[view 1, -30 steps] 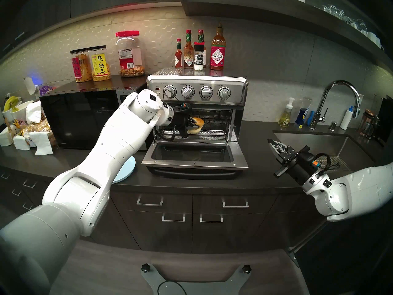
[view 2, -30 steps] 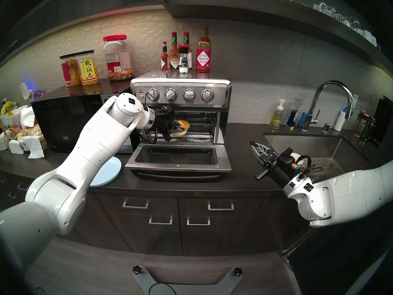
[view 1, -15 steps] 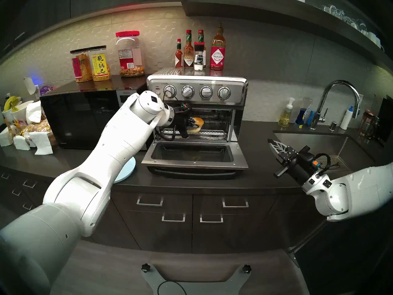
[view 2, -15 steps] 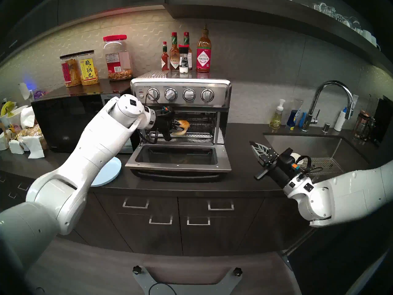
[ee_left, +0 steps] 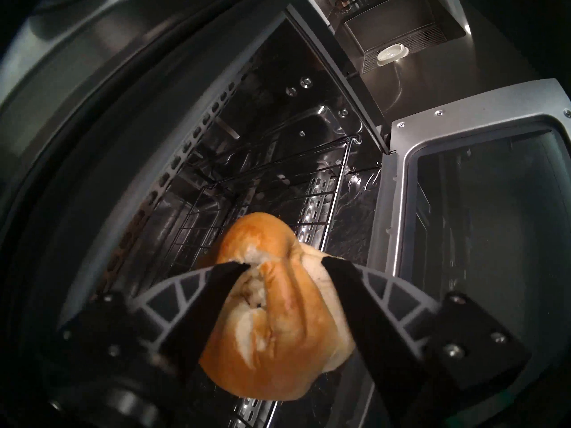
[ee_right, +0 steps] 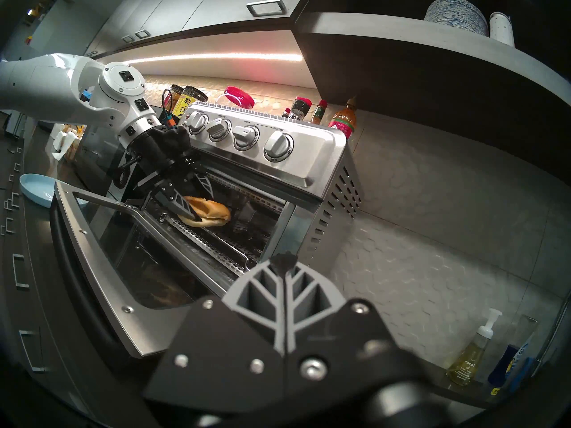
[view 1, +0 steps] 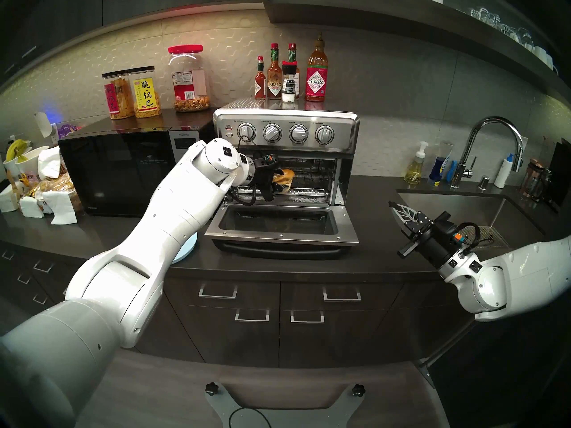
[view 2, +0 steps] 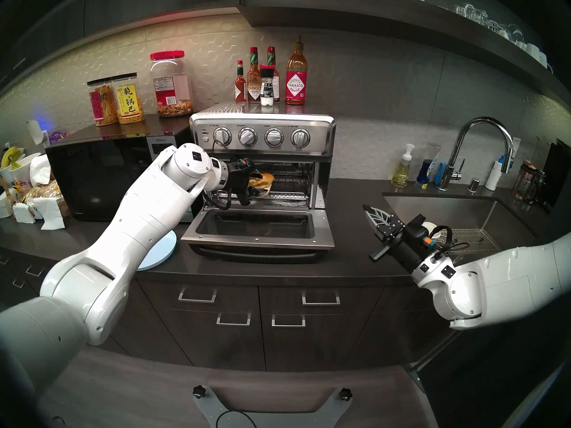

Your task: Open the oven and place the bagel inside on the rack

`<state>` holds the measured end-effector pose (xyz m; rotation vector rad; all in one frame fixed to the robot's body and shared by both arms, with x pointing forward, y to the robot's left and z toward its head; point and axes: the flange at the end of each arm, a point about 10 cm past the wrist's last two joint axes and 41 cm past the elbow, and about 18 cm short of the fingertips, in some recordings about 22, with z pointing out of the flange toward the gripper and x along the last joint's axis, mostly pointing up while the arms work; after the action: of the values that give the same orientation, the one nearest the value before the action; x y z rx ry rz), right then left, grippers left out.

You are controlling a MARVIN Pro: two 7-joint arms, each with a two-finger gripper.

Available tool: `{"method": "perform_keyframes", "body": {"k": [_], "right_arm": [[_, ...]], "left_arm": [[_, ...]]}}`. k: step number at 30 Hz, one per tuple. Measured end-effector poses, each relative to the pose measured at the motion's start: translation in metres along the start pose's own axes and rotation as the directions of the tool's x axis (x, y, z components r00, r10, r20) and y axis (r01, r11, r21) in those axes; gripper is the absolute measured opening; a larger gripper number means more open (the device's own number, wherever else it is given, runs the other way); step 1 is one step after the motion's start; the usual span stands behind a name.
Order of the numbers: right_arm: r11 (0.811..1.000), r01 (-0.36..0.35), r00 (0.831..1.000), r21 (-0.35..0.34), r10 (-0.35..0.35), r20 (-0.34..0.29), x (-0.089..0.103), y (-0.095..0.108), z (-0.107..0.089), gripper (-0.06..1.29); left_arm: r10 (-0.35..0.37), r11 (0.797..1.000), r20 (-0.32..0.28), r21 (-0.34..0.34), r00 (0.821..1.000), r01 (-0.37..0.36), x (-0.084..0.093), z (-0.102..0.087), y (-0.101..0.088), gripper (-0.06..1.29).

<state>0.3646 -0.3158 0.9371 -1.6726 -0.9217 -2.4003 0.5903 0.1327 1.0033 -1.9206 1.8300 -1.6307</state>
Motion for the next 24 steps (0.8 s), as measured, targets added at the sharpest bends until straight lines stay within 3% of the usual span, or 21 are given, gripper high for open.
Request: {"method": "perform_keyframes", "body": {"k": [1,2,3,5,24], "right_arm": [[1.0,0.0,1.0,0.0,0.0,0.0,0.0,0.0,0.0,-0.03],[1.0,0.0,1.0,0.0,0.0,0.0,0.0,0.0,0.0,-0.03],[1.0,0.0,1.0,0.0,0.0,0.0,0.0,0.0,0.0,-0.03],[1.0,0.0,1.0,0.0,0.0,0.0,0.0,0.0,0.0,-0.03],[1.0,0.0,1.0,0.0,0.0,0.0,0.0,0.0,0.0,-0.03]], "left_arm": [[0.001,1.0,0.001,0.003,1.0,-0.001,-0.0001,0.0003,0.0001,0.19],[0.001,1.0,0.001,0.006,1.0,-0.002,-0.0002,0.0007,0.0003,0.53],[0.002,1.0,0.002,0.008,1.0,-0.002,-0.0003,0.0009,0.0004,0.7],[0.003,1.0,0.004,0.012,1.0,-0.003,-0.0003,0.0014,0.0005,0.86],[0.002,1.0,0.01,0.028,1.0,-0.003,-0.0002,0.0032,0.001,0.87]]}}
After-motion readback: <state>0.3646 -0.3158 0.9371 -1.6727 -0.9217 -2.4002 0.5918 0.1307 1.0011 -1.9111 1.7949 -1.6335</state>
